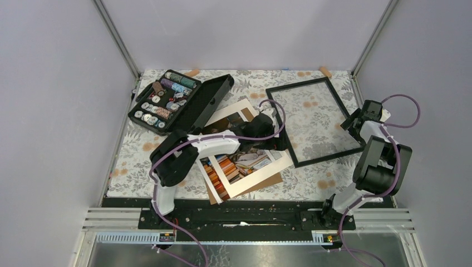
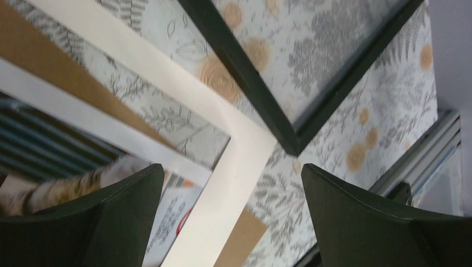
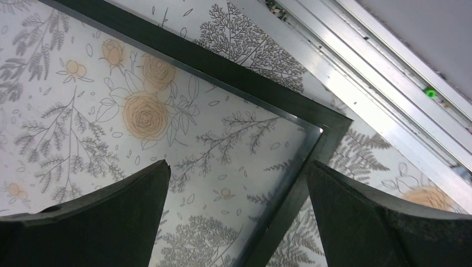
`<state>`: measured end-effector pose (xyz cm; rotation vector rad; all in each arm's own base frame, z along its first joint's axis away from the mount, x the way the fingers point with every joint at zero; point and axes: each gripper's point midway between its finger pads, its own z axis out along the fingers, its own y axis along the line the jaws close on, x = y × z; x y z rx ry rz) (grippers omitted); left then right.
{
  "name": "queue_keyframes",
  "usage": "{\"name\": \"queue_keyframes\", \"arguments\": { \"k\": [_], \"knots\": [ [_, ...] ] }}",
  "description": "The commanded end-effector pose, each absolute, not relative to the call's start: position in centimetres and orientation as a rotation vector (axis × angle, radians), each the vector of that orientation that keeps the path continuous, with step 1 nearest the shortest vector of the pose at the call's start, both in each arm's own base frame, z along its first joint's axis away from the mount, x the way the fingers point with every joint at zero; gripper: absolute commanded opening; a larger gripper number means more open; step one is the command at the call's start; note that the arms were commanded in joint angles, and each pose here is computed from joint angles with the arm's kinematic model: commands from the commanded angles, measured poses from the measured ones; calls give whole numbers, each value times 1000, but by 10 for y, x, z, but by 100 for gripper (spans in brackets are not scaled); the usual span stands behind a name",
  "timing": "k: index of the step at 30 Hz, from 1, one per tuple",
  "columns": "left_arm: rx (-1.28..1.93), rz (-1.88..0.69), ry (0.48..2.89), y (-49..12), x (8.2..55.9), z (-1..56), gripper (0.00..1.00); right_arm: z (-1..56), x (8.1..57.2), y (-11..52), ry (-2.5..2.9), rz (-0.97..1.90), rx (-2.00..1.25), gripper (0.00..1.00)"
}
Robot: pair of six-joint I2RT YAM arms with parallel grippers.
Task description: Put the photo into the frame
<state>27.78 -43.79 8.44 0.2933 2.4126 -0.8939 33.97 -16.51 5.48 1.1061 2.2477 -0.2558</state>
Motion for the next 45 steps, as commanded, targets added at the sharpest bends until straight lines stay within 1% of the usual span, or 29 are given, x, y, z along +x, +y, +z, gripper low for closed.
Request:
{"name": "queue_keyframes", "arguments": {
  "k": [1, 6, 14, 18, 22, 26, 30, 34, 39, 42, 45],
  "knots": [
    [190, -991, 2283, -465, 311, 110, 99, 61, 353, -173, 2231, -230, 1056, 100],
    [185, -1016, 2307, -469, 315, 94, 99, 52, 358, -171, 2235, -197, 1052, 100],
    [192, -1025, 2314, -468, 315, 89, 99, 26, 360, -159, 2288, -112, 1108, 100],
    [187, -1038, 2316, -468, 314, 88, 99, 23, 365, -149, 2286, -28, 1100, 100],
    [187, -1035, 2311, -466, 315, 90, 99, 37, 371, -147, 2262, 0, 1065, 100],
    [205, -1020, 2306, -465, 316, 97, 99, 74, 382, -147, 2204, 18, 980, 100],
    [232, -1027, 2293, -464, 314, 113, 99, 80, 396, -130, 2222, 103, 916, 100],
    [278, -1035, 2248, -457, 308, 148, 99, 76, 412, -95, 2283, 172, 818, 100],
    [307, -936, 2213, -420, 296, 176, 99, 92, 431, -26, 2320, 355, 611, 100],
    [283, -916, 2213, -391, 280, 180, 99, 94, 428, 21, 2356, 448, 497, 100],
    [281, -907, 2236, -366, 261, 175, 99, 90, 413, 88, 2425, 569, 331, 100]
  ]
}}
